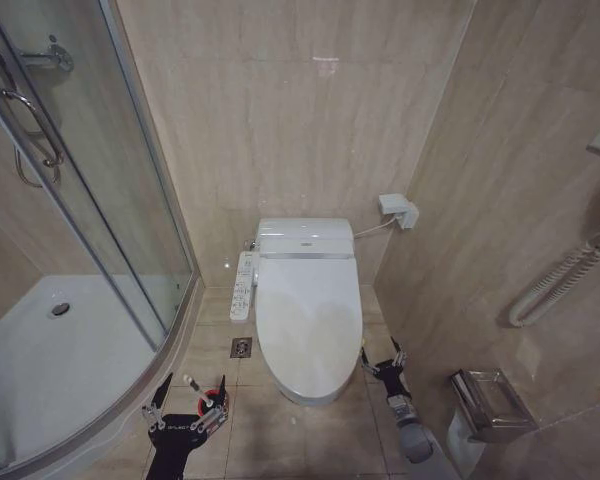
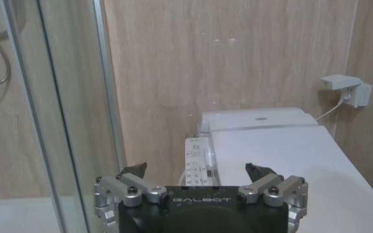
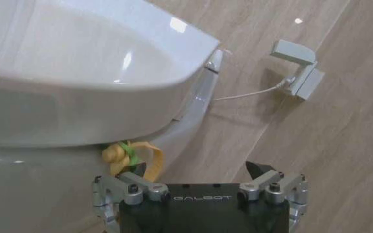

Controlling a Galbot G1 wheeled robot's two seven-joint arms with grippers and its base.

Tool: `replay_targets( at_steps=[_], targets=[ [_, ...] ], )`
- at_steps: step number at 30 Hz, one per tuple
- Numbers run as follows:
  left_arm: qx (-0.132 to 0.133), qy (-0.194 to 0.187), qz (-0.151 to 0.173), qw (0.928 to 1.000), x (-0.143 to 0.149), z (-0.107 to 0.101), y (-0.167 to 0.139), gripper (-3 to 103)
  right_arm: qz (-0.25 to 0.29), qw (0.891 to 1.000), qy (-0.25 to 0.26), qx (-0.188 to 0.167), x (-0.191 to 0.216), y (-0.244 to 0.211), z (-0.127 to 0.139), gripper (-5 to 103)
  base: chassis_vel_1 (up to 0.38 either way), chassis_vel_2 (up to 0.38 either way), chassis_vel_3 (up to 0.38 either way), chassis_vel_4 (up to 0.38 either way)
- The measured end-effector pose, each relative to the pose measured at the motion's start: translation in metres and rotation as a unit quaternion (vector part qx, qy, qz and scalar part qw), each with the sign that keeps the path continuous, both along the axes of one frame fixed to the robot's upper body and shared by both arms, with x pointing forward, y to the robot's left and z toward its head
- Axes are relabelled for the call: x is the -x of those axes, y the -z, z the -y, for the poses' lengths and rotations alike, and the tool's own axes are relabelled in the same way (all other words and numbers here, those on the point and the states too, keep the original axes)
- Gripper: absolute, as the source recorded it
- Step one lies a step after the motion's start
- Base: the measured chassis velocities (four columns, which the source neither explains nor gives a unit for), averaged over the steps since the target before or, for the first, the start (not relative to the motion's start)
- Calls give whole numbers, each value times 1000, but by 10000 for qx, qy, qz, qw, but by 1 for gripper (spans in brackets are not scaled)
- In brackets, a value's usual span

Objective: Open the toilet lid, clean the toilet bowl with a toilet brush, close the toilet lid, and flush.

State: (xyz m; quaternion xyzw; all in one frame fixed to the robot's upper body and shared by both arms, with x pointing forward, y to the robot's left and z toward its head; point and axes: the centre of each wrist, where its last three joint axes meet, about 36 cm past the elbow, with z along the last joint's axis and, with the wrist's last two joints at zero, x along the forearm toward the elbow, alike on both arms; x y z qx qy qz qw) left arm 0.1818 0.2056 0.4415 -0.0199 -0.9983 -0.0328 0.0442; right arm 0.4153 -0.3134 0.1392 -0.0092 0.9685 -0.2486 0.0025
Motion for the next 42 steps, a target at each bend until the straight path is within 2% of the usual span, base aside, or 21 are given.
replay_targets(
  at_steps=[6,7,13,14,21,22,28,29,35,36,42],
  targets=[
    [0,0,0,10000,0,0,0,99,10,10000,-21,-10,-6,-2,-2,100,0,0,0,0],
    [0,0,0,10000,0,0,0,99,-3,10000,-36,-20,-7,-1,-3,87,0,0,0,0],
    [0,0,0,10000,0,0,0,99,-58,9998,-198,-44,-7,0,-5,87,0,0,0,0],
    [0,0,0,10000,0,0,0,99,-72,9997,-236,-45,-7,0,-5,60,0,0,0,0],
    [0,0,0,10000,0,0,0,99,-120,9993,-354,-39,-5,0,-3,60,0,0,0,0],
    [0,0,0,10000,0,0,0,99,-120,9993,-359,-42,-4,0,-3,33,0,0,0,0],
    [0,0,0,10000,0,0,0,99,-113,9994,-324,-69,-1,0,0,33,0,0,0,0],
    [0,0,0,10000,0,0,0,99,-107,9995,-305,-72,0,-1,1,6,0,0,0,0],
    [0,0,0,10000,0,0,0,99,-75,9997,-204,-74,1,-1,6,6,0,0,0,0],
    [0,0,0,10000,0,0,0,99,-49,9998,-160,-74,2,-2,8,0,0,0,0,0],
    [0,0,0,10000,0,0,0,99,13,9999,-51,-103,5,-4,13,0,0,0,0,0]
  ],
)
